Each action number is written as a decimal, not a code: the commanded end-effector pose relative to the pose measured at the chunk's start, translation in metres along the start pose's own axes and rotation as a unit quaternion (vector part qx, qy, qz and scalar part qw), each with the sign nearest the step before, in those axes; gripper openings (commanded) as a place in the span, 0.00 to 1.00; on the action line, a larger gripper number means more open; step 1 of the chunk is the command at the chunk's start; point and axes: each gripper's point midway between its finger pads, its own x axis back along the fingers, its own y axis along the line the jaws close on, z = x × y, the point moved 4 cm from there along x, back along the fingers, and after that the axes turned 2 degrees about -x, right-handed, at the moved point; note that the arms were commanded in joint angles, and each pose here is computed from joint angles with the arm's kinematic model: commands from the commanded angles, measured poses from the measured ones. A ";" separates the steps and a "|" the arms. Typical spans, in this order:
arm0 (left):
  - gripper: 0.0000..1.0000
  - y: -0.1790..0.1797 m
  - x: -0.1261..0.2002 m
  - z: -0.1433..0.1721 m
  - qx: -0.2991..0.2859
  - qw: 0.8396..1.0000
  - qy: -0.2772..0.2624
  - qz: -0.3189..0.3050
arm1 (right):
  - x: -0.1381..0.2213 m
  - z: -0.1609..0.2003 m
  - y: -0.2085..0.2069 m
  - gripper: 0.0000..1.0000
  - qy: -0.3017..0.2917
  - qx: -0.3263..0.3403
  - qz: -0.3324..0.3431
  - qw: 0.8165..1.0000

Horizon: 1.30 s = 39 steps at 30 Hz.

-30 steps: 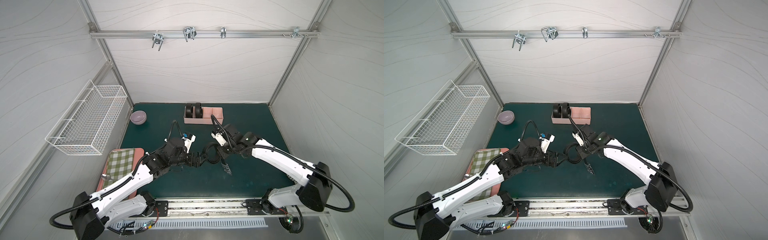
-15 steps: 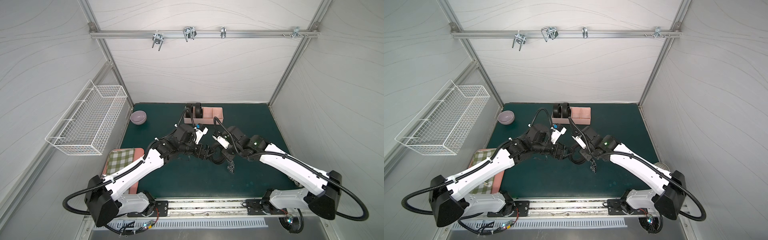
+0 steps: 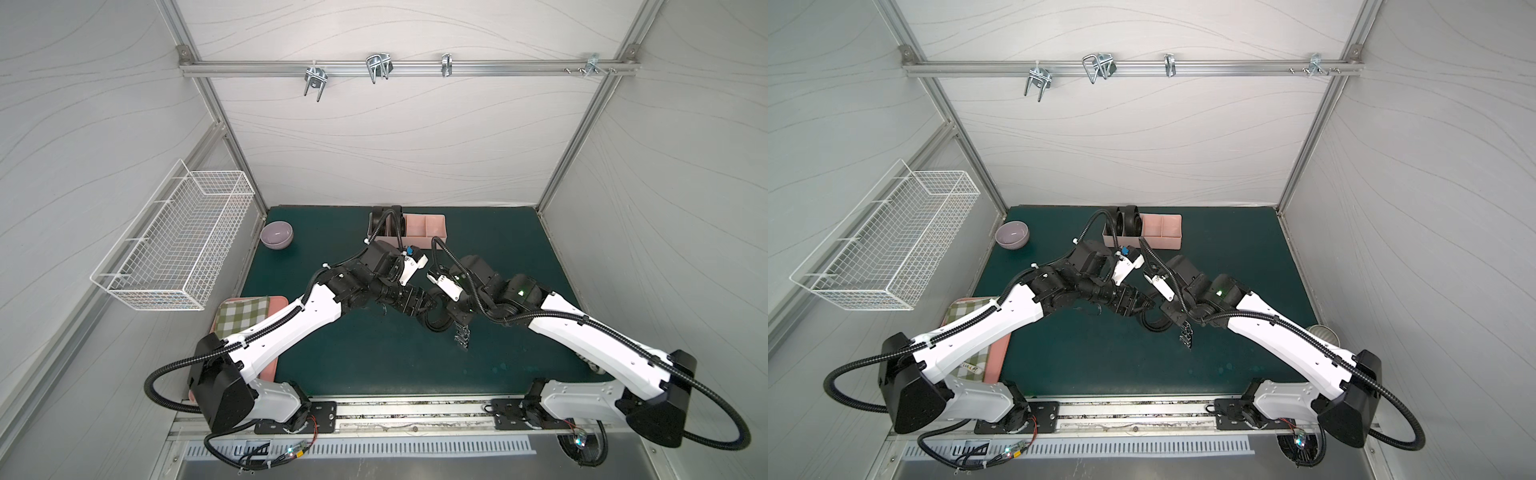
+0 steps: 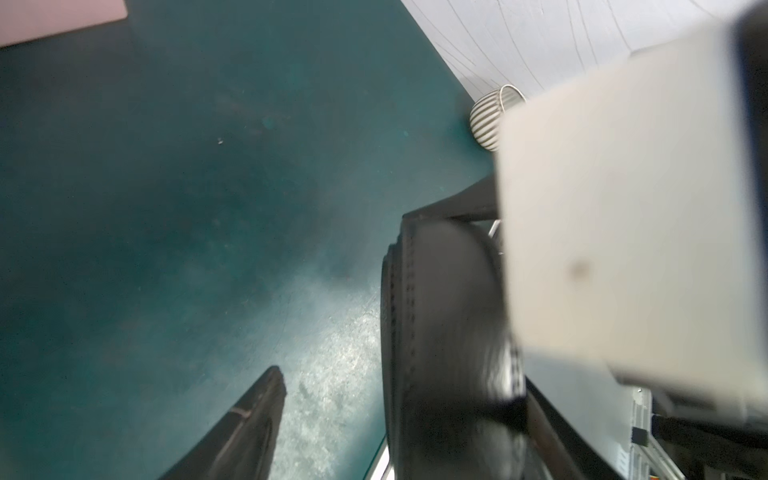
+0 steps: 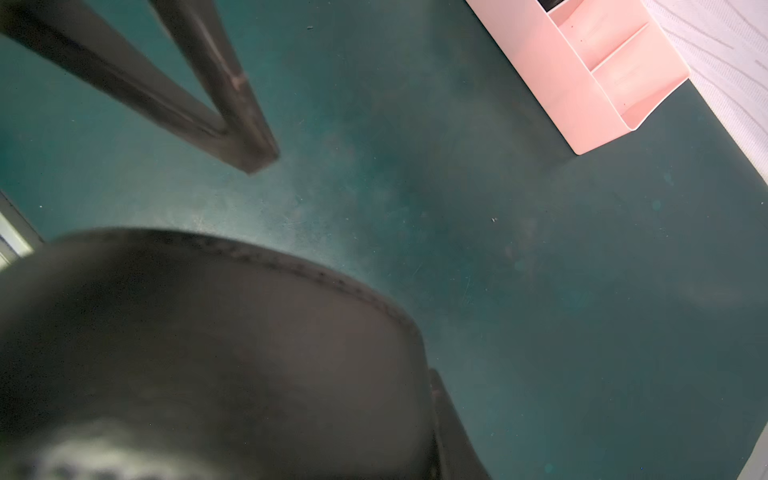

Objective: Place the belts into the storage roll
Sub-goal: Roll the belt.

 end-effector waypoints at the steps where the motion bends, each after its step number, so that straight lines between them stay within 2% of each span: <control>1: 0.65 -0.011 -0.002 -0.011 -0.029 0.999 0.001 0.016 | 0.009 -0.001 0.003 0.00 -0.017 0.013 -0.005 1.000; 4: 0.53 -0.013 -0.006 -0.010 -0.032 0.999 0.012 0.023 | 0.009 -0.001 0.003 0.00 -0.019 0.011 -0.006 1.000; 7: 0.34 -0.014 -0.008 -0.009 -0.034 0.999 0.019 0.028 | 0.009 -0.001 0.003 0.00 -0.022 0.010 -0.004 1.000; 9: 0.27 -0.014 -0.006 -0.009 -0.036 0.999 0.018 0.024 | 0.008 -0.001 0.003 0.00 -0.020 0.010 -0.003 1.000; 13: 0.24 -0.014 -0.002 -0.010 -0.037 0.999 0.012 0.017 | 0.005 0.000 0.004 0.00 -0.018 0.004 -0.005 1.000; 17: 0.20 -0.016 0.003 -0.011 -0.044 0.999 0.008 0.010 | 0.006 -0.004 0.004 0.00 -0.031 -0.031 -0.023 0.999; 20: 0.16 -0.021 0.010 -0.015 -0.057 0.998 0.004 -0.002 | 0.005 -0.006 -0.001 0.11 -0.049 -0.077 -0.053 0.994; 26: 0.12 -0.028 0.024 -0.026 -0.069 0.997 -0.010 -0.035 | 0.001 -0.004 -0.012 0.25 -0.081 -0.136 -0.078 0.984; 30: 0.10 -0.029 0.030 -0.031 -0.070 0.996 -0.018 -0.045 | -0.002 -0.004 -0.017 0.32 -0.114 -0.178 -0.107 0.972; 39: 0.09 -0.029 0.041 -0.041 -0.075 0.993 -0.057 -0.072 | -0.009 -0.004 -0.016 0.39 -0.142 -0.270 -0.168 0.937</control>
